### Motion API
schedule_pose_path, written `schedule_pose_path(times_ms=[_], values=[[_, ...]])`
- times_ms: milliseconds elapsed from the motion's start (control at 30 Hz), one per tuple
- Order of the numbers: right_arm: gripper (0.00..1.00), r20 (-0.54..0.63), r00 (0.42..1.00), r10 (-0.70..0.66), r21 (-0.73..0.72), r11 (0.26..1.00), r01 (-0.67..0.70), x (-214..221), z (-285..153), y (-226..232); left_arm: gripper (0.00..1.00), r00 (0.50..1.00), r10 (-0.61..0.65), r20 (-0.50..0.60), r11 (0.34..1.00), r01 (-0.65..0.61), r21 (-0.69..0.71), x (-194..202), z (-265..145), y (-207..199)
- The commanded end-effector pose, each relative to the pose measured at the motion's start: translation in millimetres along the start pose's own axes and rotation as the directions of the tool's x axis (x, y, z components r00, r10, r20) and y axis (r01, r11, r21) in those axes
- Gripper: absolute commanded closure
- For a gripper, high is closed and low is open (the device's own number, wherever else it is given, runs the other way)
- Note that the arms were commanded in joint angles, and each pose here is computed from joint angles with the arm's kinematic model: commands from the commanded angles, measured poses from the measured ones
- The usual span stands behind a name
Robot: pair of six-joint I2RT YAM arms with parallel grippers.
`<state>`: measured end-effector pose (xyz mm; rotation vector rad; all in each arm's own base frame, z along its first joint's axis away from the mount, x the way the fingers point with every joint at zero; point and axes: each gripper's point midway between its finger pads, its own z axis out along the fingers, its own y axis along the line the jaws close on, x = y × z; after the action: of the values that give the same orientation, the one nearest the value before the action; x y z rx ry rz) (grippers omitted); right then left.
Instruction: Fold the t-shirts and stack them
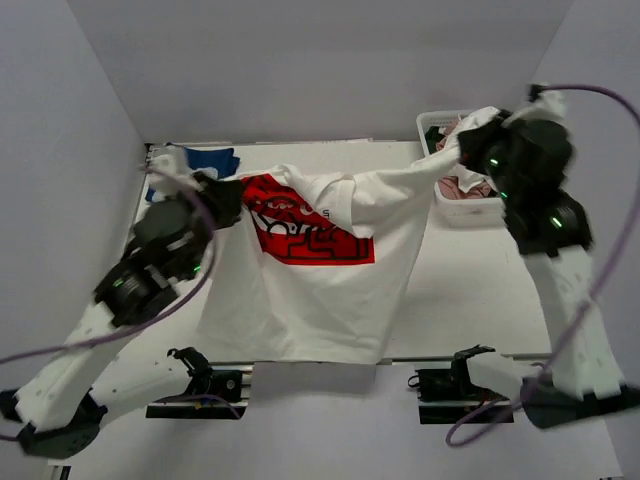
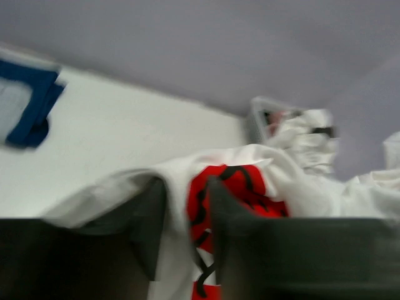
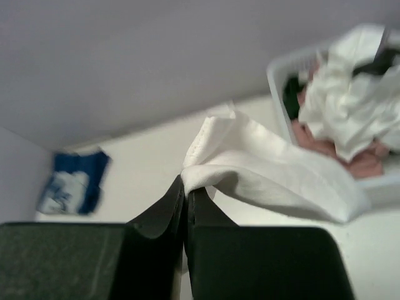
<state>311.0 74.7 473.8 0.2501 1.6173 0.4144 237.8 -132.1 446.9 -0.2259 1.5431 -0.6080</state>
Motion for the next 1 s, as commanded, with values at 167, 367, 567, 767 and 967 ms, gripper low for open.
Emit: schedule_pose_path(times_ms=[167,367,567,767,967], values=[[0.3,-0.521,0.852,-0.043,0.117,0.986,0.121,203.7,143.1,-60.1,0.0,0.915,0.082,-0.396,0.722,-0.328,-0.609,176.9,83.7,151.6],[0.1,-0.646,0.76,-0.066,0.139,0.97,0.202,252.7,132.2,-78.3,0.0,0.853,-0.028,-0.521,0.656,-0.378,-0.653,207.3,74.1,182.6],[0.1,-0.683,0.73,-0.032,0.119,0.981,0.154,302.8,67.6,-85.4,0.0,0.785,-0.13,-0.605,0.832,-0.245,-0.497,256.3,44.0,158.7],[0.1,-0.76,0.649,-0.021,0.053,0.994,0.094,378.9,5.5,-90.3,0.0,0.62,-0.174,-0.765,0.93,-0.152,-0.335,327.3,7.9,147.1],[0.1,-0.802,0.596,-0.05,0.023,0.993,0.114,412.5,12.4,-80.0,0.0,0.618,-0.122,-0.776,0.949,-0.157,-0.274,351.7,30.8,146.6]])
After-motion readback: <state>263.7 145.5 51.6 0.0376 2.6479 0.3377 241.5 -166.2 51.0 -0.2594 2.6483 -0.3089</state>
